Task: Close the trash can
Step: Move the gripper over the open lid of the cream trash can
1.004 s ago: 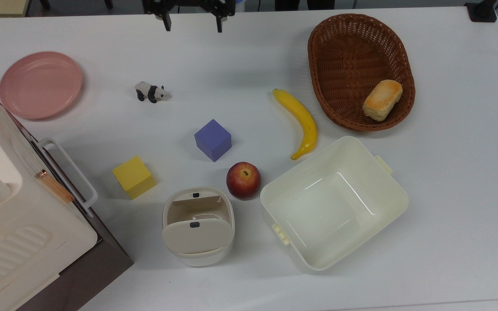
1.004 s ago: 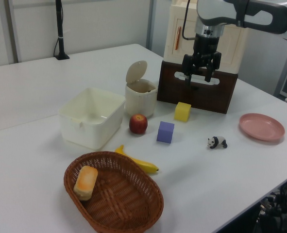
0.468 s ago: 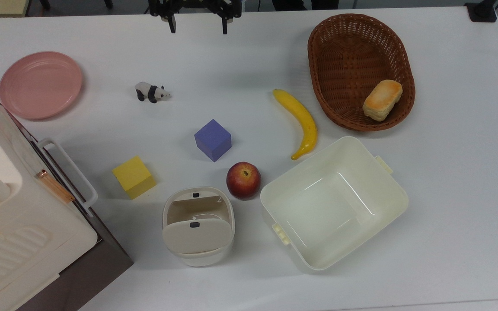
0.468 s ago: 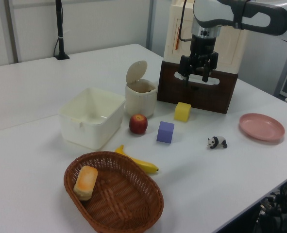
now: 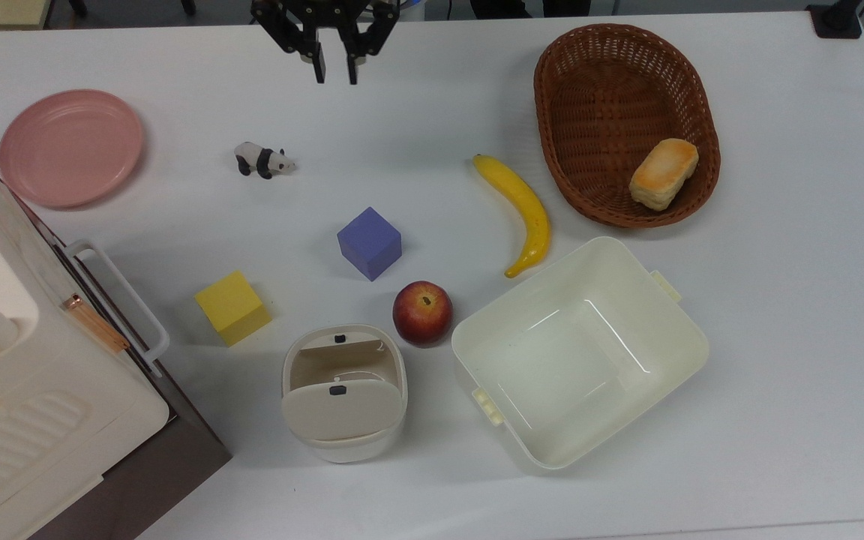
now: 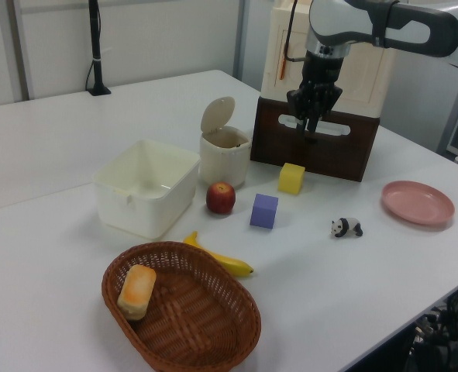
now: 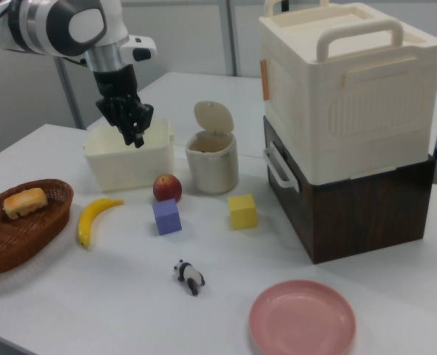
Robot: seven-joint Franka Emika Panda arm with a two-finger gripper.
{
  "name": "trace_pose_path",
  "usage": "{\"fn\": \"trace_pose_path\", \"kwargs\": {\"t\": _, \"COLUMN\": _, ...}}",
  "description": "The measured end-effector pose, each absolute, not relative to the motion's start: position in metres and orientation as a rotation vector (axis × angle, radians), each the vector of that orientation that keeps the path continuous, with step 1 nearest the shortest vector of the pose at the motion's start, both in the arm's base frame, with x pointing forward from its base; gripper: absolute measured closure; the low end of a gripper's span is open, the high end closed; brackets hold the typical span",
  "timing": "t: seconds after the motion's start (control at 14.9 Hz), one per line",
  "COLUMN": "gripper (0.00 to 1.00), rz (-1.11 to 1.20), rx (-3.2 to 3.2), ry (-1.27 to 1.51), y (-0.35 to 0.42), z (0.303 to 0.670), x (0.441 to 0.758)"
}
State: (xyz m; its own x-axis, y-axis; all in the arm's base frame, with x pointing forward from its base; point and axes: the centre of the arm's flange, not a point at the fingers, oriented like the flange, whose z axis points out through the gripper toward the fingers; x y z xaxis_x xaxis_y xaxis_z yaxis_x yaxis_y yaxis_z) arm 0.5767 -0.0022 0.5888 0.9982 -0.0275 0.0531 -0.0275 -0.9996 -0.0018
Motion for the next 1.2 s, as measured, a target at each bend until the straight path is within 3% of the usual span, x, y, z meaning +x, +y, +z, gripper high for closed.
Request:
{"fn": "trace_pose_path", "kwargs": {"t": 0.07, "gripper": 0.78, "rz": -0.083, "rx": -3.139, "ry": 0.046, "y": -0.003, "z": 0.589, "x": 0.577}}
{"fn": "trace_pose_path", "kwargs": {"t": 0.13, "gripper": 0.94, "rz": -0.084, "rx": -3.139, "ry": 0.048, "y": -0.004, "z": 0.589, "x": 0.577}}
{"fn": "trace_pose_path", "kwargs": {"t": 0.2, "gripper": 0.99, "rz": -0.091, "rx": -3.139, "ry": 0.048, "y": -0.004, "z": 0.589, "x": 0.577}}
{"fn": "trace_pose_path", "kwargs": {"t": 0.94, "gripper": 0.99, "rz": -0.588, "rx": -2.984, "ry": 0.195, "y": -0.019, "z": 0.59, "x": 0.629}}
{"fn": "trace_pose_path", "kwargs": {"t": 1.2, "gripper": 0.99, "rz": -0.663, "rx": -2.967, "ry": 0.236, "y": -0.034, "z": 0.582, "x": 0.644}}
